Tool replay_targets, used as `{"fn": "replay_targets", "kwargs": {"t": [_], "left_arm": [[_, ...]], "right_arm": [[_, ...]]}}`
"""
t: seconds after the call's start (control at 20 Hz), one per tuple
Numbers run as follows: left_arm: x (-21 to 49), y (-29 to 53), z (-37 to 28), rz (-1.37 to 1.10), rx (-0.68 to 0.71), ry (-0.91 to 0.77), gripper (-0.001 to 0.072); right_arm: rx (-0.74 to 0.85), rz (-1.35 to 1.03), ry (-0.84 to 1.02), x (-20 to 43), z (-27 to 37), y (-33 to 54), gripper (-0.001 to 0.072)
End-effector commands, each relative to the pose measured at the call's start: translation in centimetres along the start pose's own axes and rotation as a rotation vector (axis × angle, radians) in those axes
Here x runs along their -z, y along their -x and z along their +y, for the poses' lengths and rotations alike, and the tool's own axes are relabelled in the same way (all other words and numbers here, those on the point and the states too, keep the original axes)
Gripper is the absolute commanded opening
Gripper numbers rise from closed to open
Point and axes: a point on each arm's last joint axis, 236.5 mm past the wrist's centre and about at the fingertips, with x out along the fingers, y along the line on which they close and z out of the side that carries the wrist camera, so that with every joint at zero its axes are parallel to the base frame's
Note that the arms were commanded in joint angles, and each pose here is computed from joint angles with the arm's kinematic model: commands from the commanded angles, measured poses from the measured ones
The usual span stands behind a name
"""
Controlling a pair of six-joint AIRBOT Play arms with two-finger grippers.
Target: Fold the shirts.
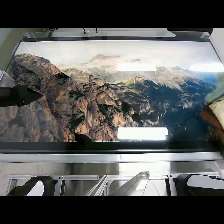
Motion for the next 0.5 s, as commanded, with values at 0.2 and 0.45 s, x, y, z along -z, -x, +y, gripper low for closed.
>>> {"fn": "replay_targets", "kwargs": {"t": [0.2,0.45], "left_arm": [[0.0,-0.1,0.0,-0.002,-0.001,0.002,0.0014],[0.0,-0.1,0.0,0.000,0.000,0.001,0.0014]], "right_arm": [[0.404,0.157,-0.210,4.1,-14.7,6.3,0.0013],[0.593,0.317,-0.261,8.6,-19.6,6.1,0.0014]]}}
